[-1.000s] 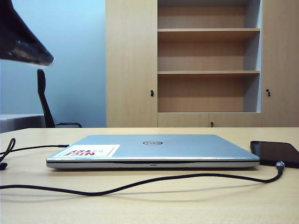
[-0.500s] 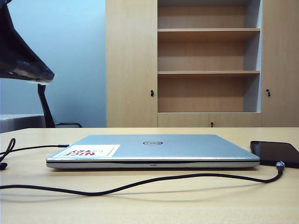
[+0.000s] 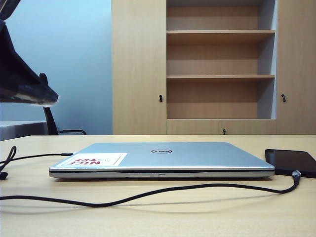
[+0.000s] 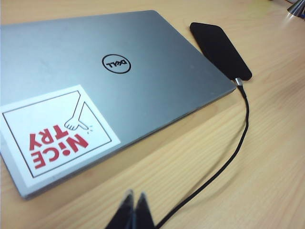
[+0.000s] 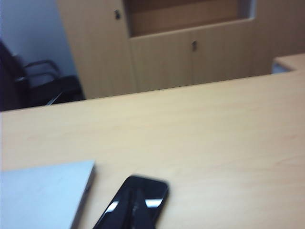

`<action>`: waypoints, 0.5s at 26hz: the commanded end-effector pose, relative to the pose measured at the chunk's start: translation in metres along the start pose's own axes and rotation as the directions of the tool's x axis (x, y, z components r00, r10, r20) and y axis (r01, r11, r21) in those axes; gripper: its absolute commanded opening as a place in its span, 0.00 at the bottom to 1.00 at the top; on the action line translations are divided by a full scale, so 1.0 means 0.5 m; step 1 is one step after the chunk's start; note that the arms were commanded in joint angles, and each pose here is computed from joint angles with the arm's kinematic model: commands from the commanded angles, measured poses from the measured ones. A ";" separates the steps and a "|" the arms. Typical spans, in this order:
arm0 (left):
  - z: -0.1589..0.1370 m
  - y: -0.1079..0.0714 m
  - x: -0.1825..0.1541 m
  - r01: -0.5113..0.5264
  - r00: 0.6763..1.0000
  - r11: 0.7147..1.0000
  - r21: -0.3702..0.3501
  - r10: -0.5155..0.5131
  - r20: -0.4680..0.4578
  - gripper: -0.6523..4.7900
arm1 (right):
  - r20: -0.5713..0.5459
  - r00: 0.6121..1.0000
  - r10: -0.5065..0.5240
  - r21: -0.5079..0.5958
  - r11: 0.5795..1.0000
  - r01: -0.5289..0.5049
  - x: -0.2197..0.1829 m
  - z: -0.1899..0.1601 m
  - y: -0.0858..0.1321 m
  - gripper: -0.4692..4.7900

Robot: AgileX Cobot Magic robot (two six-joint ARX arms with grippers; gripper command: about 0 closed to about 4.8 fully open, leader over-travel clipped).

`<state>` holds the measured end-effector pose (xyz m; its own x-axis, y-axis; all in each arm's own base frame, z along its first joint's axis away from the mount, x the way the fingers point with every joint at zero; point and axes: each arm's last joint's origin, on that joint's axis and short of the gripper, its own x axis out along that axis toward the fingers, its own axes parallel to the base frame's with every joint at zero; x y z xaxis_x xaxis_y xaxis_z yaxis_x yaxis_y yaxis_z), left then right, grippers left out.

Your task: Pick up the charging cable and the phone, plug the charging cable into the charging port on the phone, and finally place them back on the table.

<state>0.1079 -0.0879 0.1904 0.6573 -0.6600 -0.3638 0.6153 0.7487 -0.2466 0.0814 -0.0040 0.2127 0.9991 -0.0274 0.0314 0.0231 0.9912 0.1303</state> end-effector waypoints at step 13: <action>-0.028 0.008 0.009 0.010 0.999 1.000 0.010 -0.011 0.044 0.11 | 0.057 0.997 -0.050 -0.100 0.994 0.055 0.020 -0.049 -0.010 0.09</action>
<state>0.1069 -0.0871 0.1741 0.6661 -0.6669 -0.3340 0.6216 0.7439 -0.2456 0.0922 -0.0061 0.1858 0.9961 -0.0792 0.0395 0.0778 0.9963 0.0372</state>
